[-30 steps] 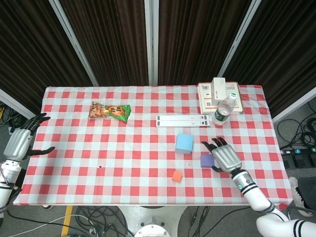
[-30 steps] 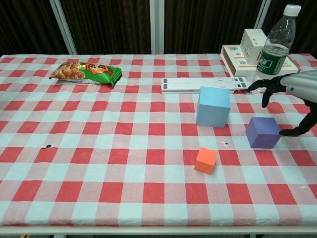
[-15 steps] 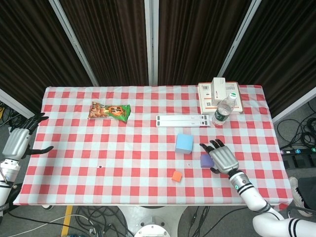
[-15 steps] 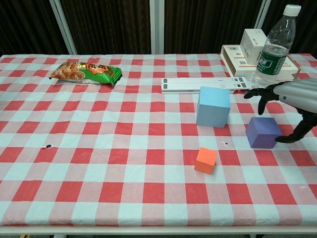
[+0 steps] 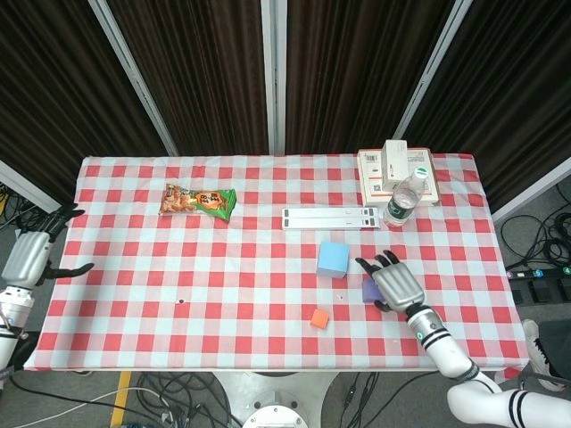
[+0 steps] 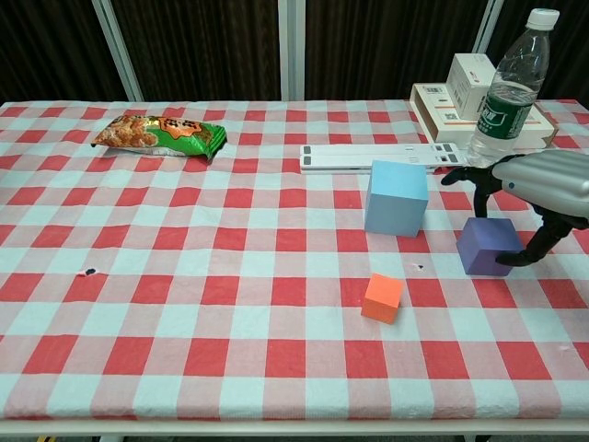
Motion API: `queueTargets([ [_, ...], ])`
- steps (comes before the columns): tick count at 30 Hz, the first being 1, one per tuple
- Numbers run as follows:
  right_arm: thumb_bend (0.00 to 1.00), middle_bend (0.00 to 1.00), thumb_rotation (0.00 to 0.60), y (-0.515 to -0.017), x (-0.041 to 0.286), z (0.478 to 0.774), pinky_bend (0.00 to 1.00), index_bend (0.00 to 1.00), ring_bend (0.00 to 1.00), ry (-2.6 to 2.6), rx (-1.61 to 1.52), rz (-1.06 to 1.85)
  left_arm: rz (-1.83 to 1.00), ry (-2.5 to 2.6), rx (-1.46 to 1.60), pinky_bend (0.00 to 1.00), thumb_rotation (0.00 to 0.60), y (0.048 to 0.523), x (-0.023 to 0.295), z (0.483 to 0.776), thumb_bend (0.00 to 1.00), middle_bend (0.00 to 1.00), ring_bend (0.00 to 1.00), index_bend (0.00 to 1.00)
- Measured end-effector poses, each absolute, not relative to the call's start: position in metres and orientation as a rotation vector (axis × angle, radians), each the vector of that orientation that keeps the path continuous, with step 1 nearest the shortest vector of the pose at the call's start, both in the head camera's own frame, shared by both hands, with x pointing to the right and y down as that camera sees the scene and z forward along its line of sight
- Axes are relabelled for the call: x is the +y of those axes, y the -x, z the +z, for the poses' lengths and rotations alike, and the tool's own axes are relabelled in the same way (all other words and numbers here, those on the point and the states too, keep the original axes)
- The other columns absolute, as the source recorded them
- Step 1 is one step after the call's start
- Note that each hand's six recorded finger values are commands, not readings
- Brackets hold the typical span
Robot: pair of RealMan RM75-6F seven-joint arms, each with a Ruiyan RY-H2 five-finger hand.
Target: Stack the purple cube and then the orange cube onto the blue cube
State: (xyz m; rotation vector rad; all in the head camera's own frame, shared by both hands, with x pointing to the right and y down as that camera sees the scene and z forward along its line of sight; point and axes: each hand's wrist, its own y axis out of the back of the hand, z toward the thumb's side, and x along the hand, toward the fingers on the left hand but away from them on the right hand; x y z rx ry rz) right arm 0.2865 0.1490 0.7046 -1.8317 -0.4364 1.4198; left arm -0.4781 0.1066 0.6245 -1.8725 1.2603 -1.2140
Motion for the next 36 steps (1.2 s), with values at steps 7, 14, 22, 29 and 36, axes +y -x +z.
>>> queueTargets([
  [7, 0.15, 0.44, 0.600, -0.284, 0.139, 0.689, 0.09, 0.11, 0.18, 1.822, -0.479, 1.387, -1.205, 1.876, 1.265, 0.29, 0.600, 0.477, 0.105, 0.623, 0.06, 0.22, 0.16, 0.24],
  [14, 0.15, 0.44, 0.600, -0.273, 0.117, 0.649, 0.09, 0.11, 0.18, 1.835, -0.538, 1.324, -1.195, 1.885, 1.274, 0.29, 0.600, 0.476, 0.104, 0.620, 0.06, 0.22, 0.16, 0.24],
  [22, 0.15, 0.44, 0.600, -0.254, 0.072, 0.601, 0.09, 0.11, 0.18, 1.820, -0.639, 1.284, -1.189, 1.897, 1.274, 0.29, 0.600, 0.473, 0.104, 0.620, 0.06, 0.22, 0.16, 0.24],
  [29, 0.17, 0.44, 0.600, -0.236, 0.060, 0.627, 0.09, 0.11, 0.18, 1.848, -0.679, 1.369, -1.178, 1.894, 1.293, 0.29, 0.600, 0.475, 0.097, 0.616, 0.06, 0.22, 0.16, 0.24],
  [36, 0.17, 0.44, 0.600, -0.208, 0.059, 0.640, 0.09, 0.11, 0.18, 1.842, -0.725, 1.396, -1.183, 1.901, 1.298, 0.29, 0.600, 0.477, 0.099, 0.617, 0.06, 0.22, 0.16, 0.24],
])
